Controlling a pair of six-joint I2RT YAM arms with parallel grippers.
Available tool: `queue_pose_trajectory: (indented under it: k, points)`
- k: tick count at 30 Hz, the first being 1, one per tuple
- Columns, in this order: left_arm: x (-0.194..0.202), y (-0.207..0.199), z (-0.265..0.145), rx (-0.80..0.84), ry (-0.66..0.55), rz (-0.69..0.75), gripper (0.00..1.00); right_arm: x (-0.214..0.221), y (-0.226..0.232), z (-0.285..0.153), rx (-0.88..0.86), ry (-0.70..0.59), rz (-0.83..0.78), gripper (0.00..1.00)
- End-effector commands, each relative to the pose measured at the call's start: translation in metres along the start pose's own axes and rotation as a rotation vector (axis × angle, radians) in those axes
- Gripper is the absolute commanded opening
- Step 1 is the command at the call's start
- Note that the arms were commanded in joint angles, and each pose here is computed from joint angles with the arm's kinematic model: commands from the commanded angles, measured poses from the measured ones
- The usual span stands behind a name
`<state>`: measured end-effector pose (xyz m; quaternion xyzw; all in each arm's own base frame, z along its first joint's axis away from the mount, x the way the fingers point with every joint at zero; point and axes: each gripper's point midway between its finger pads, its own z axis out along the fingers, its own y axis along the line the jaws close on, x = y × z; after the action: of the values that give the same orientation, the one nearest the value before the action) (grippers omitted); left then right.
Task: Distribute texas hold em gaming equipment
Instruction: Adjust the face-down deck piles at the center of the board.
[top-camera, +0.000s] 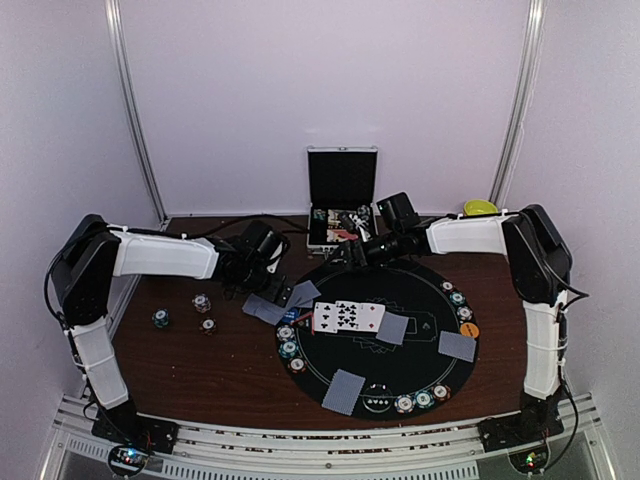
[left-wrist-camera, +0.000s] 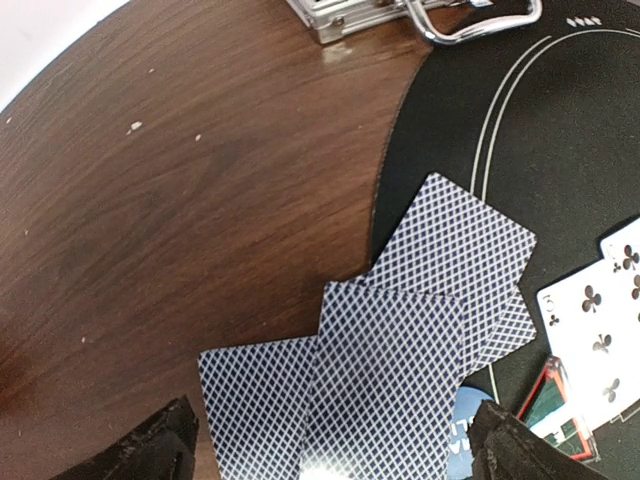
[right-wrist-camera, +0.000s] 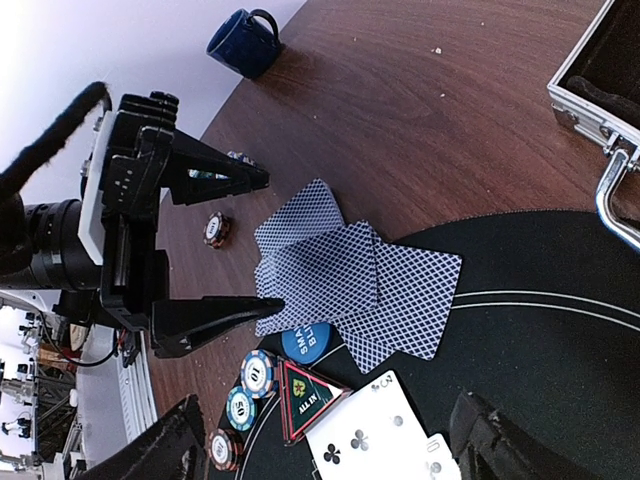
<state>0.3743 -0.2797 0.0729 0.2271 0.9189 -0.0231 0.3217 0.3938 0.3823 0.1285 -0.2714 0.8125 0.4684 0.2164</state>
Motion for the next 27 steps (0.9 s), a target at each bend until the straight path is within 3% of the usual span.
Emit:
queue_pose_trajectory:
  k: [1, 8, 27]
  points:
    - [-0.014, -0.003, -0.002, 0.085, -0.05, 0.054, 0.98, -0.005, 0.006, -0.003, 0.016, -0.009, -0.043, 0.86]
    - [0.002, -0.009, -0.001, 0.19, -0.031, 0.116, 0.98, -0.002, 0.005, -0.002, 0.029, 0.004, -0.054, 0.86]
    - [0.023, -0.01, 0.02, 0.192, 0.067, 0.166, 0.98, 0.001, 0.004, -0.001, 0.051, 0.018, -0.073, 0.86]
